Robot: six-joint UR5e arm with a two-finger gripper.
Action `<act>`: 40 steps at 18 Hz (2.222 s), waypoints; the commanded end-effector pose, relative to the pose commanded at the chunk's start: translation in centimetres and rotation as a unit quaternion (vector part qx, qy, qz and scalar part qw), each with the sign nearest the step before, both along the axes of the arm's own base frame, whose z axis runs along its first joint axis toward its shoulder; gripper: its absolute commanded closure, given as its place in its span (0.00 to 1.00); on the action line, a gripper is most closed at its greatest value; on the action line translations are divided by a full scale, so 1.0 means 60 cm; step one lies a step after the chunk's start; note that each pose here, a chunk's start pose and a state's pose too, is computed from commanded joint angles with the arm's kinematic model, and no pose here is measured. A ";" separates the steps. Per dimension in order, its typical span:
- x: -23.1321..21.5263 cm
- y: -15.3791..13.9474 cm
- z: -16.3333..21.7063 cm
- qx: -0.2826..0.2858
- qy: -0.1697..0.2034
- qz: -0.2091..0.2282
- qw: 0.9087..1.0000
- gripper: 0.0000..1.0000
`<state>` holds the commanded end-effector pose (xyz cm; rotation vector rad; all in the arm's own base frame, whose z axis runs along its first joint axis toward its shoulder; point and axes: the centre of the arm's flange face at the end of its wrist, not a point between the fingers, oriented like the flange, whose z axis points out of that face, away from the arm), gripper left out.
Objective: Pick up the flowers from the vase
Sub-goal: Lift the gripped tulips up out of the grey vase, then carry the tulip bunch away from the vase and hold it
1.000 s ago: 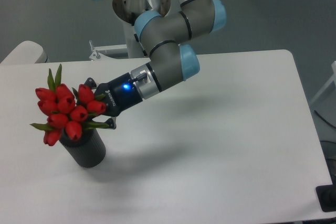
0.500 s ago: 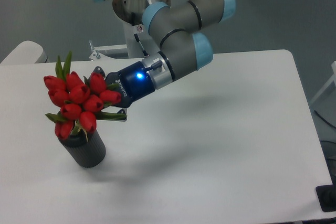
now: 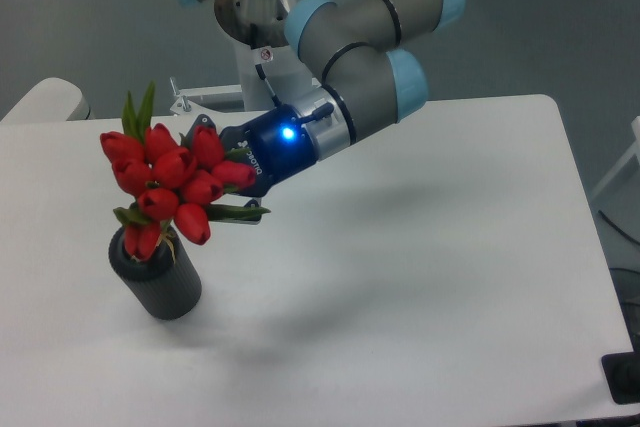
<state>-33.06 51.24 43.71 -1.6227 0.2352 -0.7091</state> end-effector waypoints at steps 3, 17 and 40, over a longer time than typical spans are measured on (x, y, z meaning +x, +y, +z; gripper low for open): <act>-0.037 -0.010 0.024 -0.008 -0.013 0.016 1.000 0.93; -0.178 -0.047 0.038 -0.012 0.010 0.072 0.997 0.95; -0.299 -0.039 -0.085 -0.357 0.270 0.113 0.887 1.00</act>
